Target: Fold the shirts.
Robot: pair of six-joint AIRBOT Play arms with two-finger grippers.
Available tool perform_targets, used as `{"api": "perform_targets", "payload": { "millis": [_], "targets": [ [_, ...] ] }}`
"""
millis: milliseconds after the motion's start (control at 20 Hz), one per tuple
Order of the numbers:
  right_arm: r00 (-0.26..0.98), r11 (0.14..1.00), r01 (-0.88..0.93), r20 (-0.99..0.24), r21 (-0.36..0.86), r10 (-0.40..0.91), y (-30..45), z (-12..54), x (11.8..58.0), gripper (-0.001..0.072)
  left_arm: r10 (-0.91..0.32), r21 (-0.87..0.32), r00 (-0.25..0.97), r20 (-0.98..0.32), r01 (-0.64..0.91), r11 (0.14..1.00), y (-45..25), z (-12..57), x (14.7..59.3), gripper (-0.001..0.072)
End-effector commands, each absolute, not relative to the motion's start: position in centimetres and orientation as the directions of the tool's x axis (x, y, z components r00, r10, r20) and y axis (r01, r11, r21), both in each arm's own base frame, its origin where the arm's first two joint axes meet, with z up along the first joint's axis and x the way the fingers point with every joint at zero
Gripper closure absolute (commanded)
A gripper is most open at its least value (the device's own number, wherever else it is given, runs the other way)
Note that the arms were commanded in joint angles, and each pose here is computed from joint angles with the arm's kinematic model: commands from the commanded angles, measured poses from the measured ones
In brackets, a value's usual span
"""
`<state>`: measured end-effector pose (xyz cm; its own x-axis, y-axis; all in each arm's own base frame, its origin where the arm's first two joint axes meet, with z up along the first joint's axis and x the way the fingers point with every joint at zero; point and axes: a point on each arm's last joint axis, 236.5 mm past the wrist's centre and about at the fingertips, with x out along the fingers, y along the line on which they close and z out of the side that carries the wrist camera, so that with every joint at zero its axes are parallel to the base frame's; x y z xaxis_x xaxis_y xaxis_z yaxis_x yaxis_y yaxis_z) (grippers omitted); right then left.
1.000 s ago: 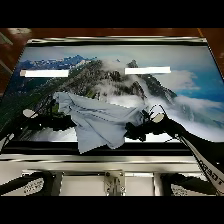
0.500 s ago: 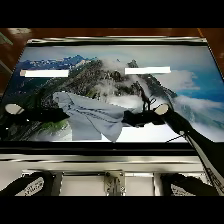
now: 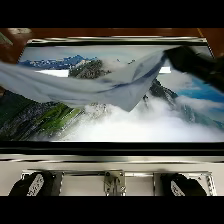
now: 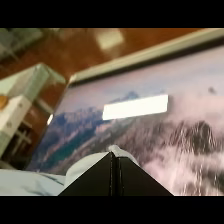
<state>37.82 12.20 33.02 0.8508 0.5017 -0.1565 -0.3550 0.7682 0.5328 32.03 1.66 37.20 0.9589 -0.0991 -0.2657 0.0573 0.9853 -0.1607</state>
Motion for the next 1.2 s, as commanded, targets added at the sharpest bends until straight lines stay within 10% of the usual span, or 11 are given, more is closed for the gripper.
{"api": "perform_targets", "payload": {
  "millis": [0,250,500,1000,1050,1150],
  "targets": [
    [0.915,0.814,-0.332,-0.047,0.476,0.401,8.5,38.8,34.0,0.0651,0.013,-0.105,1.000,-0.025,-0.015,0.994,1.9,47.0,26.9,0.0670],
    [0.863,0.905,-0.123,-0.406,0.408,0.300,5.2,30.2,33.0,0.0651,0.058,-0.084,0.978,-0.203,-0.076,0.994,3.6,41.7,27.6,0.0670],
    [0.556,0.917,0.023,-0.768,0.398,0.319,4.7,16.8,32.7,0.0651,-0.076,-0.254,0.889,-0.452,-0.047,0.966,3.1,27.9,31.6,0.0670],
    [0.610,0.684,0.290,-0.681,0.669,0.406,4.7,2.5,47.8,0.0650,-0.343,-0.442,0.716,-0.608,0.053,0.895,-7.6,7.3,37.8,0.0670],
    [0.599,0.690,0.293,-0.690,0.662,0.407,4.7,1.8,47.8,0.0600,-0.345,-0.445,0.698,-0.628,0.042,0.895,-7.7,6.3,38.0,0.0670],
    [0.567,0.720,0.260,-0.705,0.644,0.426,4.4,1.9,46.9,0.0037,-0.342,-0.446,0.689,-0.639,0.030,0.895,-7.3,5.9,38.0,0.0669]
  ]
}}
